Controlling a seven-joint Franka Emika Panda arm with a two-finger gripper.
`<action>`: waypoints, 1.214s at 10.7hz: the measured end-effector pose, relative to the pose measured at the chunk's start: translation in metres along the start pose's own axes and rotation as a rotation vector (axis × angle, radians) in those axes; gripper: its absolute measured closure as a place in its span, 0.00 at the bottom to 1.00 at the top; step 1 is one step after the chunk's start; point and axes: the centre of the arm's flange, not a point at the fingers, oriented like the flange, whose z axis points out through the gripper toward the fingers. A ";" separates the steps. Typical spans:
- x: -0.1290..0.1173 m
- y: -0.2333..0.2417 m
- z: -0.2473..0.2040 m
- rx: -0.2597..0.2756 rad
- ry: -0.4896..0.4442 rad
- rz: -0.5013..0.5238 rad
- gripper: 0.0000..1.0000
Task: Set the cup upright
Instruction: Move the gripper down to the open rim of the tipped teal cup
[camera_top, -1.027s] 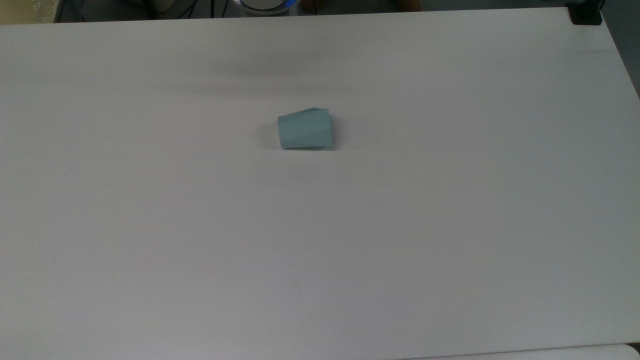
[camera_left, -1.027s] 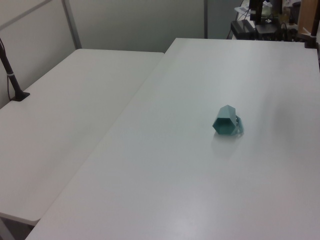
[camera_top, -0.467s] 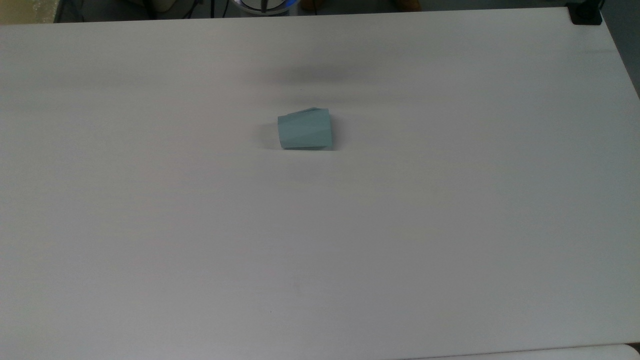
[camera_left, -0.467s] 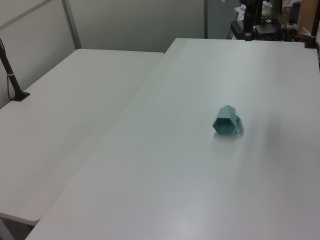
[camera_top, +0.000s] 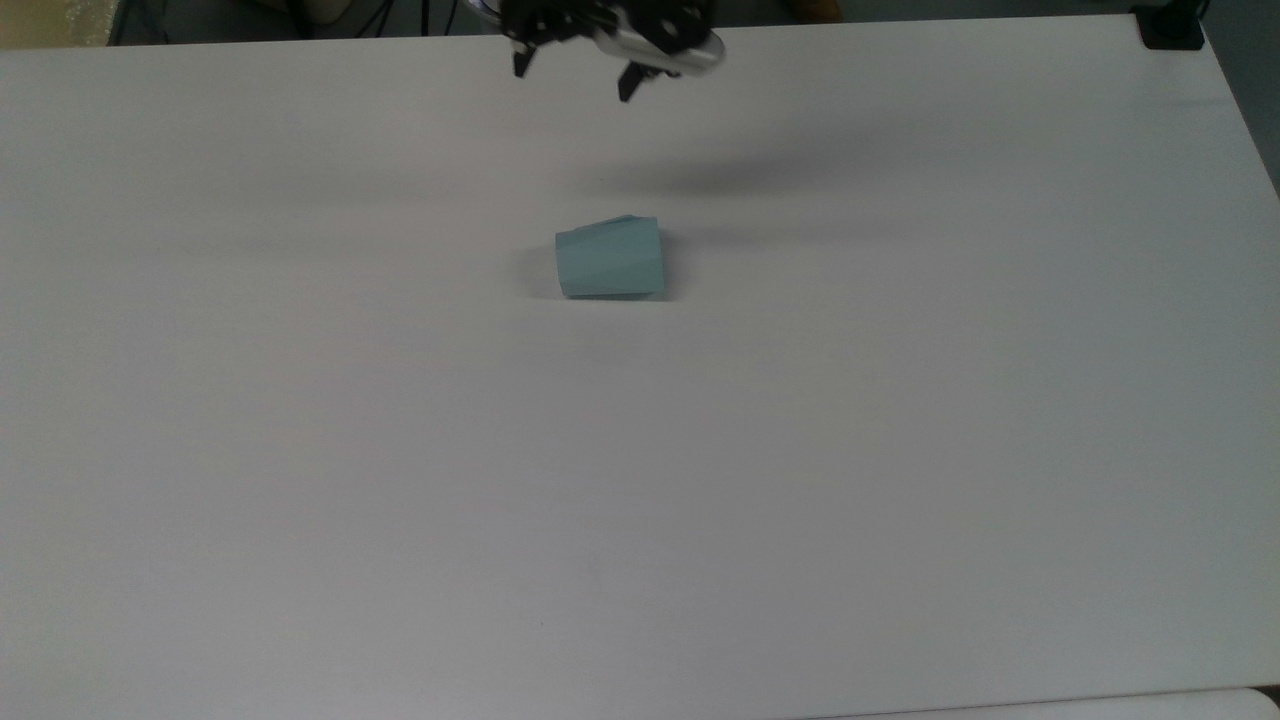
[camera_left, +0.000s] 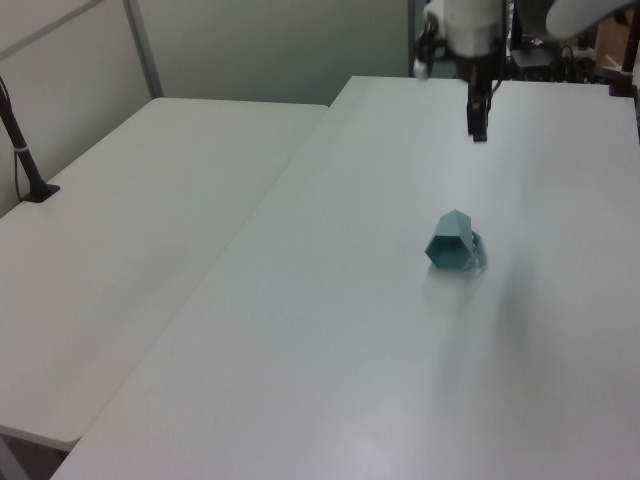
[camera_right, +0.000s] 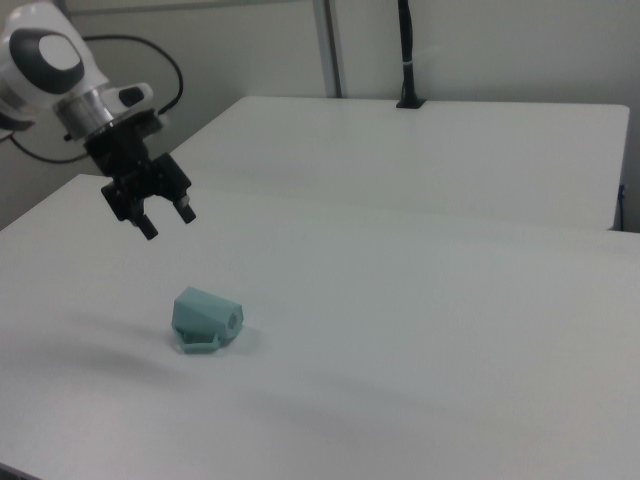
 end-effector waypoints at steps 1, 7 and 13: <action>0.004 -0.030 0.010 -0.040 -0.008 -0.010 0.00; 0.009 -0.146 0.045 -0.255 0.074 0.010 0.00; 0.017 -0.213 0.102 -0.427 0.160 0.006 0.00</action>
